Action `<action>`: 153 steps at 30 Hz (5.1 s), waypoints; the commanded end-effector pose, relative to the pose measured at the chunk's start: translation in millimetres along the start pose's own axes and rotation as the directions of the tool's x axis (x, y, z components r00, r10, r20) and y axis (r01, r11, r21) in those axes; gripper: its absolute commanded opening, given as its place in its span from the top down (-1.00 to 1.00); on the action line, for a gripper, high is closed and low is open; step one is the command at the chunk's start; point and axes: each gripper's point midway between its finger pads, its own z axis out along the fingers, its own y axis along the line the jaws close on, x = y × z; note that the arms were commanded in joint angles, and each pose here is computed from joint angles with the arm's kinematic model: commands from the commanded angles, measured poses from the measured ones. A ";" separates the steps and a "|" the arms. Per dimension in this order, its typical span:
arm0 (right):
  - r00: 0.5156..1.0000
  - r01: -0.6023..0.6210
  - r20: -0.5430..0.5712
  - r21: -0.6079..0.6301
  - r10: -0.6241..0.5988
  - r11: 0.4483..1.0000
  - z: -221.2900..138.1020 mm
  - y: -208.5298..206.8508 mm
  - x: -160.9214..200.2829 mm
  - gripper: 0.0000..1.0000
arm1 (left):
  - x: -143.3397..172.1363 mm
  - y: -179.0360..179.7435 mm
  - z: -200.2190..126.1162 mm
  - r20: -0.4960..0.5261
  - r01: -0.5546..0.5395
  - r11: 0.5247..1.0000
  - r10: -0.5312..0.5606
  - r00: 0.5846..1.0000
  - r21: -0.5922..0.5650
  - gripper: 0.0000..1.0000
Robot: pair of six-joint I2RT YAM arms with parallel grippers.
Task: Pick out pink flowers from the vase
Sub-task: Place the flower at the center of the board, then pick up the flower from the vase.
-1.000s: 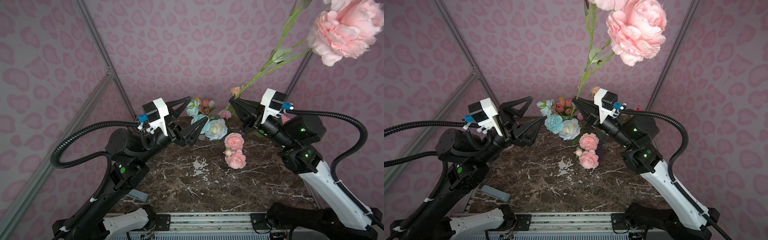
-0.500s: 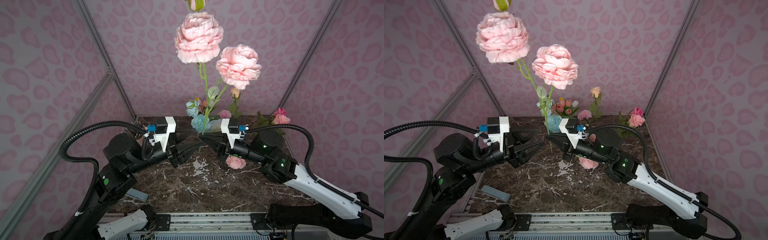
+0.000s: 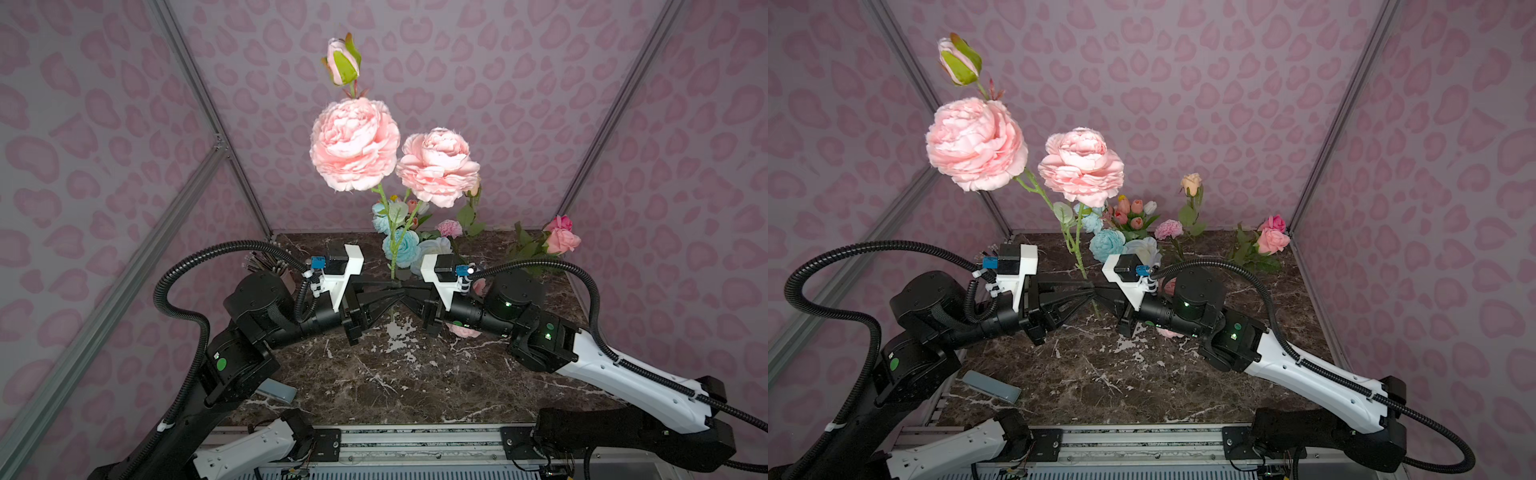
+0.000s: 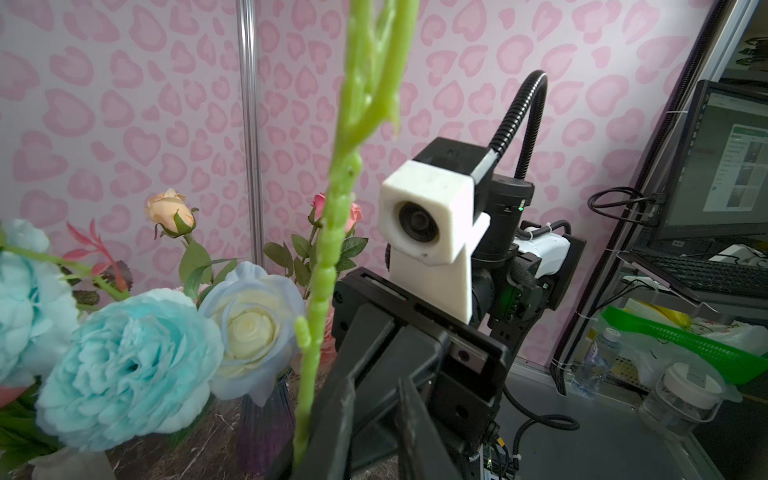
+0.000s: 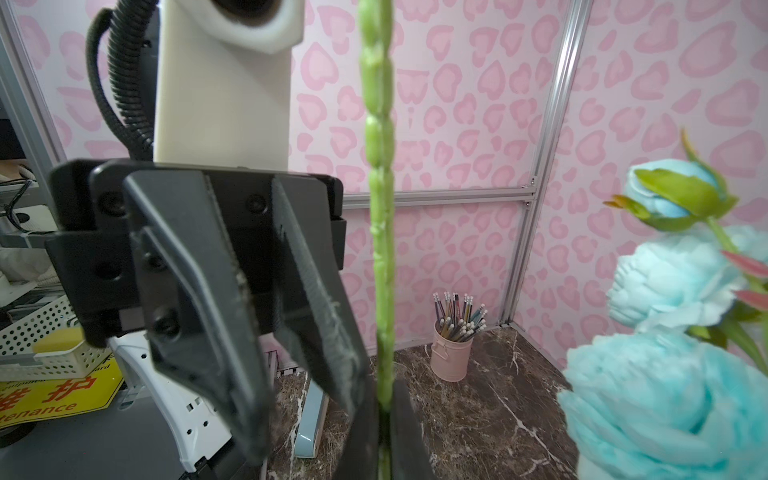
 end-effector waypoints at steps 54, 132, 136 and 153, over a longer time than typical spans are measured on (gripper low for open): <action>0.963 -0.259 0.172 0.374 0.208 0.890 -87.1 -45.0 -88.8 0.11 | 230.4 292.1 -21.2 0.007 0.497 0.413 -0.764 0.645 -0.763 0.96; 0.893 -0.426 0.197 0.661 0.405 0.618 -234.8 -114.0 78.2 0.18 | 244.1 127.2 -29.3 -0.284 0.161 0.798 -0.384 0.878 -0.581 0.01; 0.919 -0.392 0.242 0.639 0.311 0.662 -241.1 -109.9 95.1 0.10 | 245.5 125.9 -32.5 -0.282 0.150 0.802 -0.370 0.885 -0.578 0.01; 0.931 -0.310 0.363 0.749 0.029 0.586 -242.0 -166.6 141.1 -0.11 | 239.3 125.1 -37.0 -0.279 0.108 0.795 -0.332 0.901 -0.596 0.01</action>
